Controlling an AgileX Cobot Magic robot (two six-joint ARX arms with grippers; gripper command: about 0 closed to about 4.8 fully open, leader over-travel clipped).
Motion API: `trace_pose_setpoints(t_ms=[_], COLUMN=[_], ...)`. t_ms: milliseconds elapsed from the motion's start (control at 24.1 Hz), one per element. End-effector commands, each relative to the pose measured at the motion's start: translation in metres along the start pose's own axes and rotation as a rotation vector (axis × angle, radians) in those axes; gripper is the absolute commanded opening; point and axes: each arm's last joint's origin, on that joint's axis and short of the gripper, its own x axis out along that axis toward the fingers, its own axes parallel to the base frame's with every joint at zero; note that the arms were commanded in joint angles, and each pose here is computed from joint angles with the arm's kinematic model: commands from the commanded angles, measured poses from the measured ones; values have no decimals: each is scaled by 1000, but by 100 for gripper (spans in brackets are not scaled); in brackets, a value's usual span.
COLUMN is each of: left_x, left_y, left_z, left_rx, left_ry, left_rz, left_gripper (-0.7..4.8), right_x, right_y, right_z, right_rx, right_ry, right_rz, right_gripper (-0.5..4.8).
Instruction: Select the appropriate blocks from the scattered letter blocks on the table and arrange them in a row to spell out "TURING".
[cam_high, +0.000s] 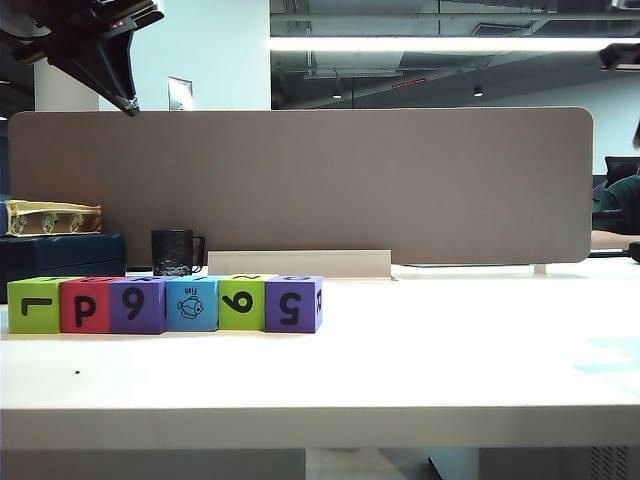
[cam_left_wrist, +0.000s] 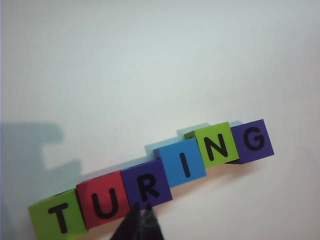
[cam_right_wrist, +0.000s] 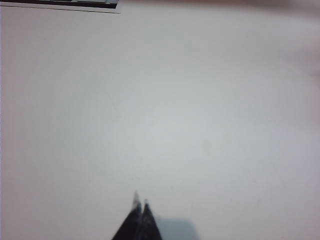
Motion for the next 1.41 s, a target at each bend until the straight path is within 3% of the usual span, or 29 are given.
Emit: trace_pose_setpoints(t_ms=[41, 953, 1409], left_x=[-3, -3, -3], left_y=[0, 0, 0], left_z=[1, 1, 1], left_rx=[10, 10, 10], left_ry=[-13, -13, -13], left_rz=[-3, -2, -3], left_gripper=[-5, -5, -5], right_x=[-5, -26, -24], right_y=[-1, -10, -10], right_z=[-3, -11, -52], right_rx=[-1, 21, 74], right_ry=[-38, -51, -139], right_rz=[-21, -91, -88], right_gripper=[-1, -1, -1])
